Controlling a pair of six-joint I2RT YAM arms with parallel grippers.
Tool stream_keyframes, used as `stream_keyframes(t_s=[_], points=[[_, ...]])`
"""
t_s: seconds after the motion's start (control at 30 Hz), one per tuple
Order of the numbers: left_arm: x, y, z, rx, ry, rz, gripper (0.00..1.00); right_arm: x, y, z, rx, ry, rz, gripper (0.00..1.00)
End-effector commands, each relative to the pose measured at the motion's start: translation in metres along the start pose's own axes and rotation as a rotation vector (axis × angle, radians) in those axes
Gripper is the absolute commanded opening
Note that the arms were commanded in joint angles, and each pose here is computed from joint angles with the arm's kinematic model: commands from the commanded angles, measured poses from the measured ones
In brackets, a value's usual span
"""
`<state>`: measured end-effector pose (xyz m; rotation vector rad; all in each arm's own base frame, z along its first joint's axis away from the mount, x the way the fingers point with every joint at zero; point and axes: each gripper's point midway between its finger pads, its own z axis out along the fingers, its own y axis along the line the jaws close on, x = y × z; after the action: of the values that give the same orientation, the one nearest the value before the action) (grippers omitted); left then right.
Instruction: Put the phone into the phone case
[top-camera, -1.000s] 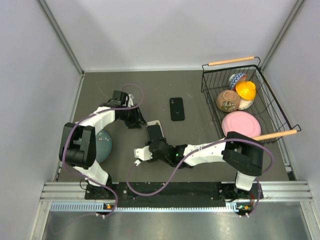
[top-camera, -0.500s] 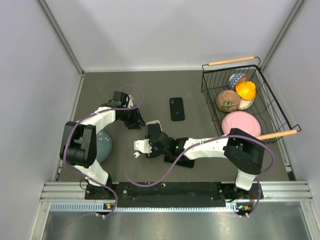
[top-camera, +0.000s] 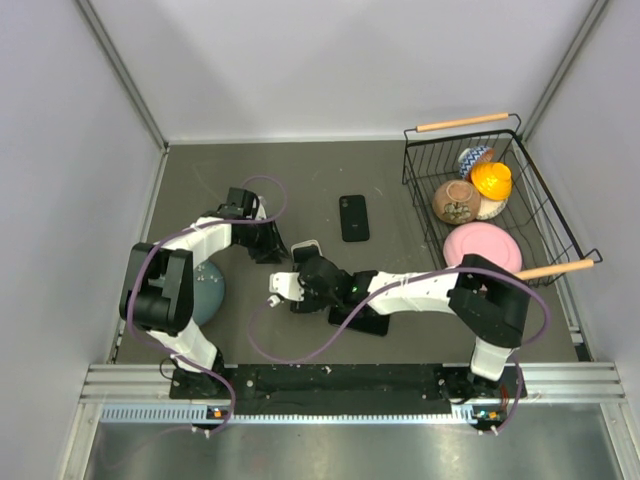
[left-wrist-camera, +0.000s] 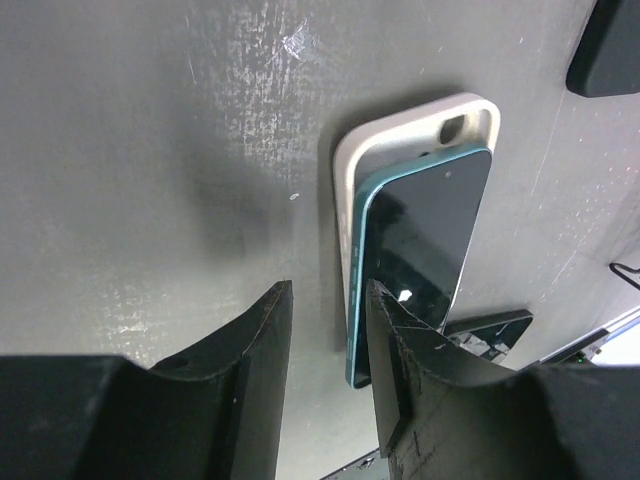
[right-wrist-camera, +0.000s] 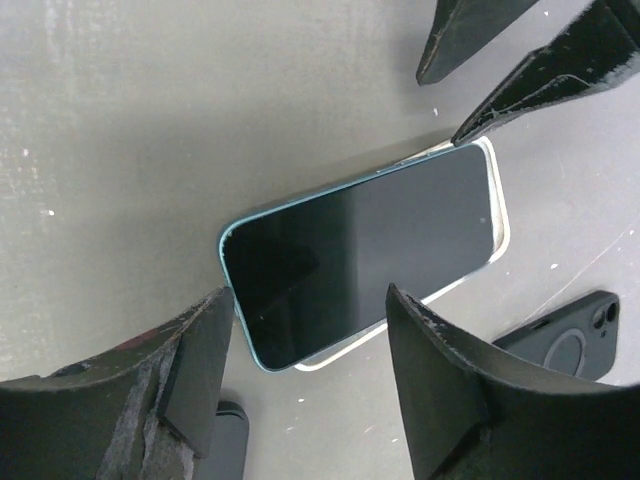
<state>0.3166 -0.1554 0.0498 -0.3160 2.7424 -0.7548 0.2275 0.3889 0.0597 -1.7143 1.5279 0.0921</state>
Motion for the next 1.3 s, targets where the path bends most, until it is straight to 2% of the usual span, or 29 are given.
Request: stream_keyframes(t_s=[0.0, 0.1, 0.2, 0.37, 0.53, 0.63, 0.93, 1.27], points=[[-0.005, -0.009, -0.004, 0.036, -0.037, 0.021, 0.40, -0.041, -0.018, -0.020, -0.019, -0.138, 0.144, 0.65], [-0.004, -0.011, -0.005, 0.041, -0.037, 0.024, 0.40, -0.044, -0.018, -0.033, -0.048, -0.162, 0.217, 0.73], [-0.002, -0.012, -0.004, 0.048, -0.032, 0.024, 0.40, -0.049, -0.022, -0.046, -0.089, -0.207, 0.314, 0.73], [0.002, -0.018, -0.002, 0.075, -0.020, 0.022, 0.40, -0.048, -0.040, -0.058, -0.137, -0.244, 0.577, 0.70], [0.005, -0.022, 0.002, 0.095, -0.005, 0.020, 0.39, -0.033, -0.048, -0.051, -0.124, -0.167, 0.803, 0.68], [0.007, -0.022, 0.005, 0.090, 0.003, 0.020, 0.38, -0.028, -0.048, -0.044, -0.136, -0.130, 0.885, 0.66], [0.017, -0.014, 0.014, 0.063, 0.023, 0.025, 0.37, 0.012, -0.038, -0.028, -0.160, 0.007, 1.062, 0.67], [0.028, -0.018, 0.019, 0.086, 0.055, 0.007, 0.34, 0.035, -0.012, -0.010, -0.211, 0.095, 1.081, 0.65]])
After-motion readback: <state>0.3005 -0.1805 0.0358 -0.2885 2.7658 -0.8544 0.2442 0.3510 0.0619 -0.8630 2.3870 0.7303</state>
